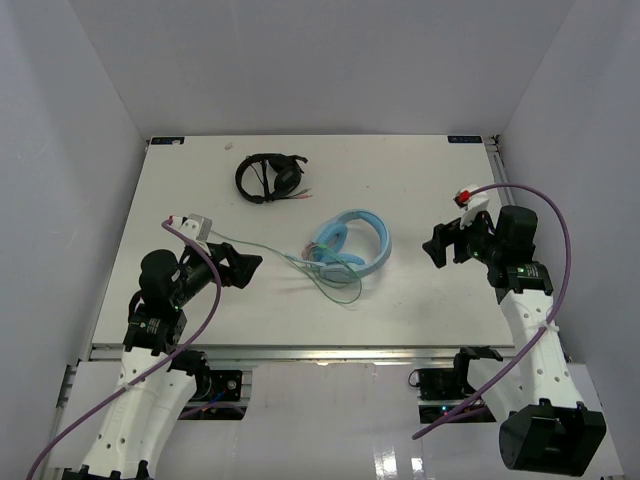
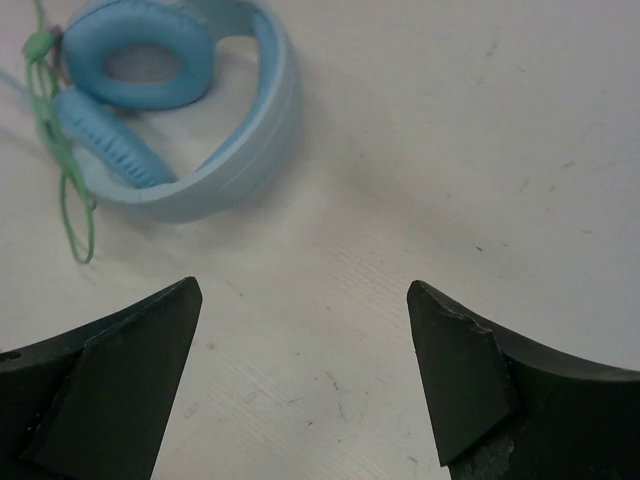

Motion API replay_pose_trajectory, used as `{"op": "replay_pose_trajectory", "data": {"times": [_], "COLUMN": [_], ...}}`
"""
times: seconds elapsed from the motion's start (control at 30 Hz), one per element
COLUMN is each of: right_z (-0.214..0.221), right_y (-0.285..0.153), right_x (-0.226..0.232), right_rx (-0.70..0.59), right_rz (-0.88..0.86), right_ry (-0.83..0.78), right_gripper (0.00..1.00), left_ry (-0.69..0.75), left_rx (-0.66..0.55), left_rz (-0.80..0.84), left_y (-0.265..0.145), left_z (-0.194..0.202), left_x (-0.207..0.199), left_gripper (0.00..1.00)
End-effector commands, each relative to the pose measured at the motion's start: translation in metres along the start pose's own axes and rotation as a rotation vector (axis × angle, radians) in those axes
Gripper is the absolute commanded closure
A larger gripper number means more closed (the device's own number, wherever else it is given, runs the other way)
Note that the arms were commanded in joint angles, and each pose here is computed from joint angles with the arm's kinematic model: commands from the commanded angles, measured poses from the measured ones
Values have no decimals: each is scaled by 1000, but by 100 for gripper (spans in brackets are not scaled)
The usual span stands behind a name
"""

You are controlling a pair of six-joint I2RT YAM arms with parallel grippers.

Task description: Wrap the headphones

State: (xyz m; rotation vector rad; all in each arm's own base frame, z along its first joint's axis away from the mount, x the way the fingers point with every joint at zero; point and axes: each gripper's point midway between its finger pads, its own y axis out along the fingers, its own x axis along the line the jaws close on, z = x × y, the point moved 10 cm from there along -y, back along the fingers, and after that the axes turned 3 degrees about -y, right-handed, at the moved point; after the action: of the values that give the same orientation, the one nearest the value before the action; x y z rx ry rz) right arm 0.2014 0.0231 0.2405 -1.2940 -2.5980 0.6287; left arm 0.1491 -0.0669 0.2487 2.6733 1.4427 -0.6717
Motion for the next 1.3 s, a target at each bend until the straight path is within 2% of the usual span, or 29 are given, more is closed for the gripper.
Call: {"op": "replay_pose_trajectory", "data": {"times": [0.0, 0.2, 0.33, 0.43, 0.5, 0.67, 0.77, 0.87, 0.97, 1.03, 1.27], "right_z": [-16, -15, -17, -36, -42, -66, -84, -69, -68, -65, -71], "right_y": [-4, 0, 12, 35, 60, 109, 135, 163, 174, 174, 163], "right_x": [17, 14, 8, 12, 27, 24, 16, 8, 8, 13, 15], "right_rx": [-103, -83, -27, 61, 130, 154, 166, 301, 344, 333, 290], "right_rz": [-338, -329, -222, -53, -49, 23, 49, 35, -50, -107, -124], "right_ry": [-213, -218, -163, -150, -116, 23, 30, 6, -24, -36, -59], "right_gripper": [10, 10, 10, 9, 9, 10, 10, 10, 10, 10, 10], "left_ry": [1, 1, -2, -4, -9, -11, -13, -14, -13, -12, -9], "left_rx": [-12, -12, -8, 0, 7, 2, 0, -1, -3, -5, -6], "left_rz": [-3, -6, -7, -10, -24, -50, -61, -69, -73, -73, -61], "left_y": [0, 0, 1, 2, 3, 3, 2, 2, 2, 1, 1], "left_z": [-1, -1, -1, 0, 1, 1, 1, 1, 1, 0, 0], "left_x": [0, 0, 0, 1, 3, 5, 5, 6, 6, 5, 5], "left_gripper": [2, 2, 2, 2, 2, 2, 2, 2, 2, 2, 2]}}
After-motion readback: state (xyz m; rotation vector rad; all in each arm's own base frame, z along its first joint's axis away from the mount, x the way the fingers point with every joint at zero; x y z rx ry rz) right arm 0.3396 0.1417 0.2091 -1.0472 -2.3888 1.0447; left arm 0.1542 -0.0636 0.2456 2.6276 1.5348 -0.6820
